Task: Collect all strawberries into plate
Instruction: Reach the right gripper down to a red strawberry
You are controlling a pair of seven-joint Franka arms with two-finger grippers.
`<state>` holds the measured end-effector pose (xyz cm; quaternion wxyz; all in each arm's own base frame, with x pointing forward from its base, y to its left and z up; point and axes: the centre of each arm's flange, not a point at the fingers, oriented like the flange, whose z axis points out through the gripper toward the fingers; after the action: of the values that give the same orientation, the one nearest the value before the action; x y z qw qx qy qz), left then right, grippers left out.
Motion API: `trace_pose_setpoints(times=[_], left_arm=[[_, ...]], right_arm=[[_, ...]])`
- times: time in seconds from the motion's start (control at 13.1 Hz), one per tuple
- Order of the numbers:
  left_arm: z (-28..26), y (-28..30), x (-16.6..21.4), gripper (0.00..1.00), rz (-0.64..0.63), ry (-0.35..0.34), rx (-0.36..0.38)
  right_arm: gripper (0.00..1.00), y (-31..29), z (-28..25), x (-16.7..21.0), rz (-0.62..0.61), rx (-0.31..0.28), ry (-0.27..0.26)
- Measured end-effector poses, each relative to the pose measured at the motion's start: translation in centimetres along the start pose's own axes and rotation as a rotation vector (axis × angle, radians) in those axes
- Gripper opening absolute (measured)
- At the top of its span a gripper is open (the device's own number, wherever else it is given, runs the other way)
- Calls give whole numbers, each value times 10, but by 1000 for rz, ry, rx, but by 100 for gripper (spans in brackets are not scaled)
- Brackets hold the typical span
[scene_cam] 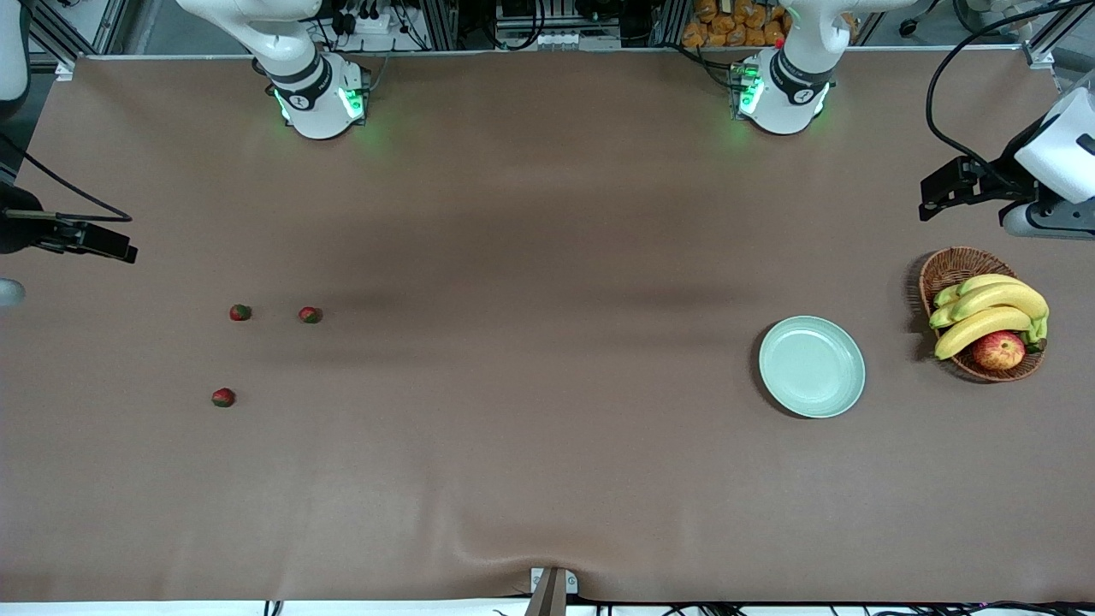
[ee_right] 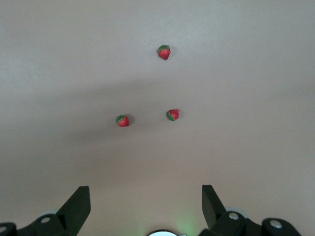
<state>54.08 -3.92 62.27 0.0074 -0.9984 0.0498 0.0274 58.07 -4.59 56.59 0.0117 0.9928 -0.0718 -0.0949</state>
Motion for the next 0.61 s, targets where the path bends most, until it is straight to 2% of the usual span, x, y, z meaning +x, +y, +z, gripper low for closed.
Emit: trace_pose_setpoints(times=[0.3,0.61], left_arm=[[2,-2,0,100,-1,-8,-1],[4,-2,1,100,0,-13,-1]], right_arm=[[100,-16,82,35,-22,-9,-50],[100,-15,197,84,-13,-9,-12]])
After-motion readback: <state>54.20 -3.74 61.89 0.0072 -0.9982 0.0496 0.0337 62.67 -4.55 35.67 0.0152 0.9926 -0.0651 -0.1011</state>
